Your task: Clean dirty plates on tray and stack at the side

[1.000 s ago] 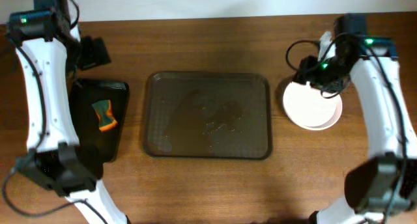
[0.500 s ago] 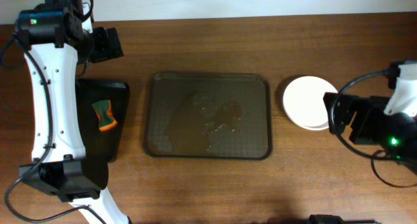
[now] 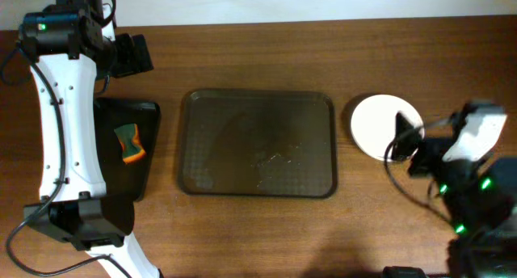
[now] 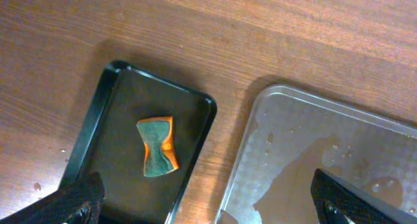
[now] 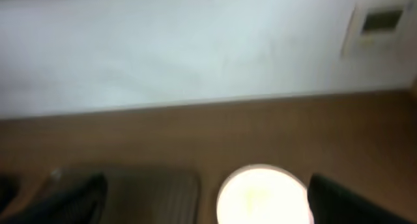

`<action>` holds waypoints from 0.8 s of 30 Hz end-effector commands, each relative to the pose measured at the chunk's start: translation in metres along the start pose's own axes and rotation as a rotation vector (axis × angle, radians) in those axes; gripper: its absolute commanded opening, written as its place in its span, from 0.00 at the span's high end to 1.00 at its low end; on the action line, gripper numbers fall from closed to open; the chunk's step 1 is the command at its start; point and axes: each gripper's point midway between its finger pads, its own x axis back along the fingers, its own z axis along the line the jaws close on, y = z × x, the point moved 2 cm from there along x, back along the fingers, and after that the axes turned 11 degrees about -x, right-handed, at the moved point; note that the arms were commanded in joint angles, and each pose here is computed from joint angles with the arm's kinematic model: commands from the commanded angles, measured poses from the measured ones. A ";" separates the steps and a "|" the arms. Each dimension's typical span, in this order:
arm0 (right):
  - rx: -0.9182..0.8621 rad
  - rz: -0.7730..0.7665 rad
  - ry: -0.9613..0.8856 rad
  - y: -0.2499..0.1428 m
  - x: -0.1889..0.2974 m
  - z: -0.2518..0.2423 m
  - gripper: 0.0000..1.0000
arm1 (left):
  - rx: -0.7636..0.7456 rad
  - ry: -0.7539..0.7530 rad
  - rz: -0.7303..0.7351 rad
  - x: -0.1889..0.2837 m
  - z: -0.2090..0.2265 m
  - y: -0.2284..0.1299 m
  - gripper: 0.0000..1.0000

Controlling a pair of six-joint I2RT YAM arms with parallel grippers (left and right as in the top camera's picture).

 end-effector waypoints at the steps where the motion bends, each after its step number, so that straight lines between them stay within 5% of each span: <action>1: 0.021 -0.049 0.062 -0.059 -0.003 -0.009 0.02 | 0.019 -0.002 0.004 -0.001 0.002 0.000 0.00; 13: 0.055 -0.270 0.142 -0.145 -0.017 -0.028 0.02 | 0.018 -0.003 0.004 -0.001 0.001 0.000 0.00; 24: 0.046 -0.140 0.104 -0.179 -0.026 -0.039 0.02 | 0.019 -0.002 0.004 -0.001 0.002 0.000 0.00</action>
